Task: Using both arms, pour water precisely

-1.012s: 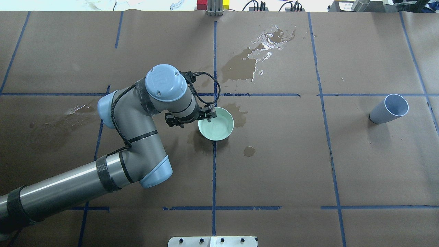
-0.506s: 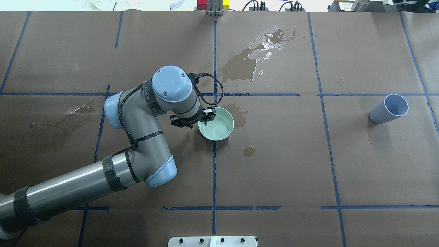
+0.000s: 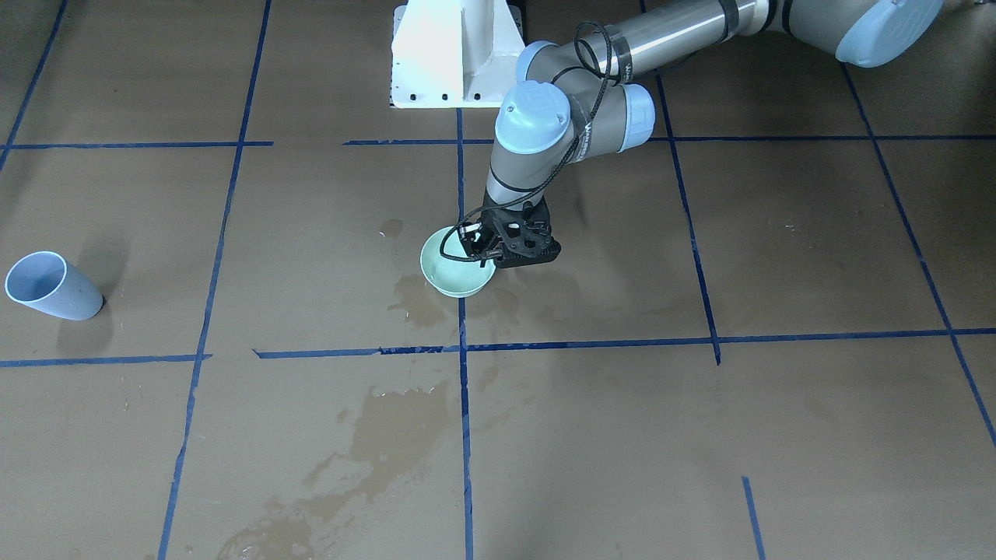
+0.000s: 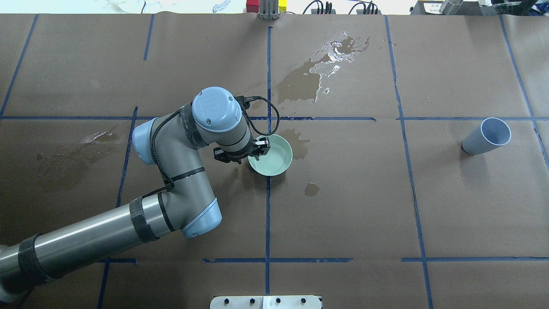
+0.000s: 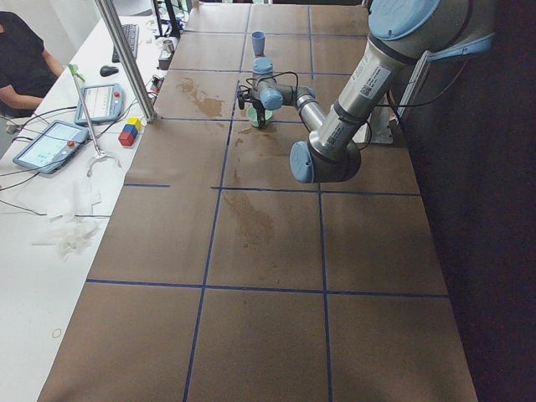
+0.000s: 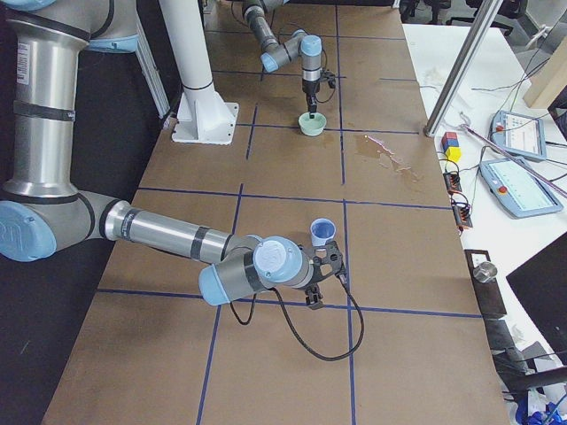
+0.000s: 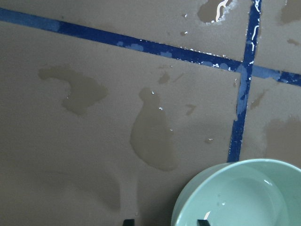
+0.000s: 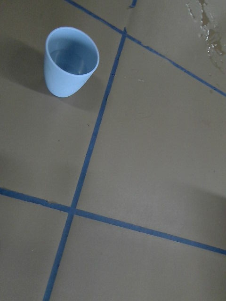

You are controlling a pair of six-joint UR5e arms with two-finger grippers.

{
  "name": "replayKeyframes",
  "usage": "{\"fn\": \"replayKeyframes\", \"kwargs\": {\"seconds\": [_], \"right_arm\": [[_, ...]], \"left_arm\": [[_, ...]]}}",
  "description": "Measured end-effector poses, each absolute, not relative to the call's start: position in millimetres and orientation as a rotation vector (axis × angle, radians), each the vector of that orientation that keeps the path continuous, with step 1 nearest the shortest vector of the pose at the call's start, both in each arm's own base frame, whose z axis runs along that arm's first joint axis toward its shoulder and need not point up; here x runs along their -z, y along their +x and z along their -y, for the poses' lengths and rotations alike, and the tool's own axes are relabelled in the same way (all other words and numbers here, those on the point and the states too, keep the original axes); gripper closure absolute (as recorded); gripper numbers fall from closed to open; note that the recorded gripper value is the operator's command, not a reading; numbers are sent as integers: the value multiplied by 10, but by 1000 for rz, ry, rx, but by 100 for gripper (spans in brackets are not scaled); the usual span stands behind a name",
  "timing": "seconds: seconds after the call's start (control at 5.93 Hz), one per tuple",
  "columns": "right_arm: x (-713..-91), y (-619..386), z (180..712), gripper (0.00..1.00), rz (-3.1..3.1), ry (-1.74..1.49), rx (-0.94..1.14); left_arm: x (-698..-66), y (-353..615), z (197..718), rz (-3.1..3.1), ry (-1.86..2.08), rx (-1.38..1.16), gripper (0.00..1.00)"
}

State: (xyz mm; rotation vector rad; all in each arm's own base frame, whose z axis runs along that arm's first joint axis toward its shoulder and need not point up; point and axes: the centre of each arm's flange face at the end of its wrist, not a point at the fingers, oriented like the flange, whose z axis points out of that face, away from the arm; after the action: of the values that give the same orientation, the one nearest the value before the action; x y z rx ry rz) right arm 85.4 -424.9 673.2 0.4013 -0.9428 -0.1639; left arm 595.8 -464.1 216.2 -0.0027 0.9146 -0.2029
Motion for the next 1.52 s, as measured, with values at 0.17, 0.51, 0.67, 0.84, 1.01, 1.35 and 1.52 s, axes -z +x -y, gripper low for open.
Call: {"fn": "replayKeyframes", "kwargs": {"seconds": [0.17,0.51,0.67,0.84,1.01,1.35,1.52], "right_arm": [[-6834,841,4296,0,882,360,210],[-6820,927,4514,0,809,279,346],[-6714,1061,4508,0,799,266,378],[-6641,1117,4446,0,794,266,384],[-6622,1128,4378,0,792,264,381],[-6637,1123,4322,0,794,254,365],[-6645,1118,4307,0,797,253,361]], "left_arm": [[-2172,5972,4625,-913,-4,200,56],[-2180,5987,4603,-919,-2,196,73],[-2170,5986,4602,-930,3,194,86],[-2156,5975,4607,-937,7,193,96],[-2146,5957,4613,-939,10,193,100],[-2188,5682,4622,-959,25,202,100],[-2259,5354,4617,-980,45,190,100]]}}
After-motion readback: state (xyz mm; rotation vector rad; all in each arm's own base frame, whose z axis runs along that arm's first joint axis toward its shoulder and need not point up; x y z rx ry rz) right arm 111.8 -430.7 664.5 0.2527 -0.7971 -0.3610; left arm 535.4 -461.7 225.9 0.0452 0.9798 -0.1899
